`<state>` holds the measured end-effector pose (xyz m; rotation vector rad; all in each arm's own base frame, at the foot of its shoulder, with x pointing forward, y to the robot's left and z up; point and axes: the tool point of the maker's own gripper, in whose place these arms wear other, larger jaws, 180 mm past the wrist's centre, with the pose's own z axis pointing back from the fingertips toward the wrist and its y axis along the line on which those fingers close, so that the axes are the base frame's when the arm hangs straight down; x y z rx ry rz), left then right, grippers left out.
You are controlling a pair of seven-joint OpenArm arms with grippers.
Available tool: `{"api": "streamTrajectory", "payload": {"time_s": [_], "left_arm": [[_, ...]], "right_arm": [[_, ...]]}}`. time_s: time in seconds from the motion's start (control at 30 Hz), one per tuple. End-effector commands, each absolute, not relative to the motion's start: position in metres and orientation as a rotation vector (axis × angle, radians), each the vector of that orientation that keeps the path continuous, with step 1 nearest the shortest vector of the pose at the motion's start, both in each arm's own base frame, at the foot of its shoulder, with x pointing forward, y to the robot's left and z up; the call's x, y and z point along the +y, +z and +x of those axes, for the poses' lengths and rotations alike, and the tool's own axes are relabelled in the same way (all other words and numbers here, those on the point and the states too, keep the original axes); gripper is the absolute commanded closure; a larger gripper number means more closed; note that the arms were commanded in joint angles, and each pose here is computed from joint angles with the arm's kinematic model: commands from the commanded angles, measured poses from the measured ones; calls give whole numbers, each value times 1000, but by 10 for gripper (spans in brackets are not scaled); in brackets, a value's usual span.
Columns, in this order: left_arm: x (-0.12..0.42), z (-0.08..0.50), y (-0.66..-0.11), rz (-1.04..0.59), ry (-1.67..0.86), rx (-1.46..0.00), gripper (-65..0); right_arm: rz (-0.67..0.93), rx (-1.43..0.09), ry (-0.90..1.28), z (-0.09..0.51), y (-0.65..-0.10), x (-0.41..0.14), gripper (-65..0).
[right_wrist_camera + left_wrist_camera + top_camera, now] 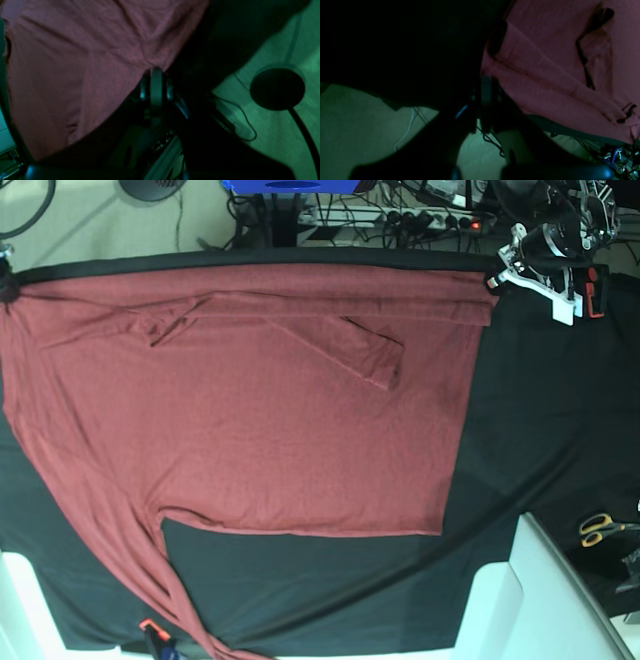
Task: Fold the T-shirt properly
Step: 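Hold the shirt edge still with both grippers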
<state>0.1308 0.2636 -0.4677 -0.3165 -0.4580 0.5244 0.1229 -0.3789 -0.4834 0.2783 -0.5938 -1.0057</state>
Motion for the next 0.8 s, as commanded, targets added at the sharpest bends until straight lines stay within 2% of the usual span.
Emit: {"api": "streamTrajectory", "payload": {"time_s": [0.0, 0.57, 0.63, 0.7, 0.73, 0.77], "left_arm": [[272, 130, -463, -295, 515, -472, 0], [272, 128, -464, -295, 520, -468, 0], [272, 128, -464, -294, 521, -468, 0], [272, 128, -464, -294, 521, -468, 0], [272, 128, -464, -294, 521, -468, -31], [272, 128, -464, -294, 521, -468, -105]], "right_arm": [[251, -636, -1000, 126, -472, -396, -2], [249, -638, -1000, 126, -472, -397, -5], [249, -638, -1000, 126, -472, -397, -50], [249, -638, -1000, 126, -472, -397, -138], [249, -638, -1000, 126, -472, -397, -189], [250, -639, -1000, 127, -472, -397, -234]]}}
